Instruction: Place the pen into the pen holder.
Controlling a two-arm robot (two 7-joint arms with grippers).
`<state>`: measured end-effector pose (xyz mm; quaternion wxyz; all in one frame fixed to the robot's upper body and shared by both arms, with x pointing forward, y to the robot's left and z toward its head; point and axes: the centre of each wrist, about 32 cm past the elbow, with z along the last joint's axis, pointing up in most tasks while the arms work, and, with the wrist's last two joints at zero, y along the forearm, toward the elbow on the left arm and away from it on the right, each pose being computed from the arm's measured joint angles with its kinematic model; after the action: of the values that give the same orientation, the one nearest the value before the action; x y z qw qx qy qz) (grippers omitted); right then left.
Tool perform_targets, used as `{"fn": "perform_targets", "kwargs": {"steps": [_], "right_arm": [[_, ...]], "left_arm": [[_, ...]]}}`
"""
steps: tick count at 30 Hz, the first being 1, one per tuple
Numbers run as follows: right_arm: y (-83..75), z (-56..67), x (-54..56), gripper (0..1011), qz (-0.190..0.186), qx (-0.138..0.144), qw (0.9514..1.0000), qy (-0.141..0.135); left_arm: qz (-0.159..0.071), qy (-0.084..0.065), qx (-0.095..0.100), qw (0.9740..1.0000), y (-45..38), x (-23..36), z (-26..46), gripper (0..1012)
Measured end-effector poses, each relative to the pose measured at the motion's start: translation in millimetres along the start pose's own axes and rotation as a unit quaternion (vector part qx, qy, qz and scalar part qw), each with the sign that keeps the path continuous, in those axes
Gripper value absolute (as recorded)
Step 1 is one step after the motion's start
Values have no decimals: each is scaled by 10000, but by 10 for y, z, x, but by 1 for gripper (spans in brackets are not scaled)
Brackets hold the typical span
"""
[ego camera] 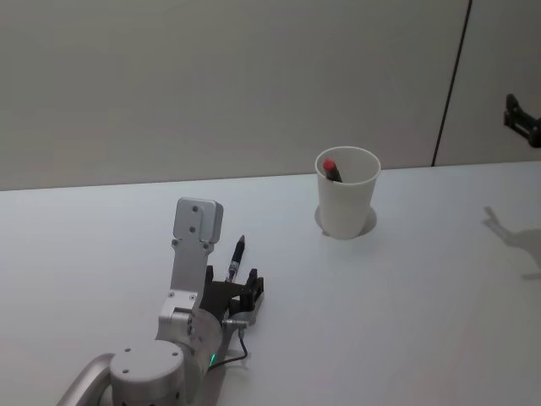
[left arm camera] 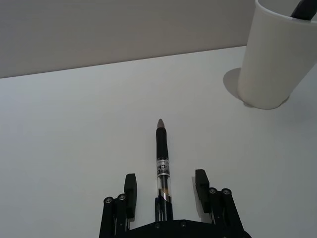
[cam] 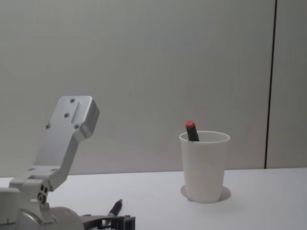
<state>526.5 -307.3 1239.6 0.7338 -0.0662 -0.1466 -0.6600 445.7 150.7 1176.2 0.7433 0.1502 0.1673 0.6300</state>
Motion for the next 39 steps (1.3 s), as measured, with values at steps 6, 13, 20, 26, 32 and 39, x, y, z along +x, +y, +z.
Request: {"fn": "perform_targets", "kwargs": {"steps": [6,13,20,26,32,39], "right_arm": [[0,0,0,1001,0,0,10000,0],[0,0,0,1001,0,0,10000,0],[0,0,0,1001,0,0,10000,0],[0,0,0,1001,0,0,10000,0],[0,0,0,1001,0,0,10000,0],[0,0,0,1001,0,0,10000,0]], "left_arm": [[-1,5,6,10000,0,-1,-1,693],[-2,8,13,10000,-1,-1,-3,653],[-2,9,18,10000,-1,-1,-6,608],[-2,10,21,10000,-1,-1,-8,575],[-2,10,22,10000,-1,-1,-9,527],[-3,10,25,10000,-2,-2,-10,486]]}}
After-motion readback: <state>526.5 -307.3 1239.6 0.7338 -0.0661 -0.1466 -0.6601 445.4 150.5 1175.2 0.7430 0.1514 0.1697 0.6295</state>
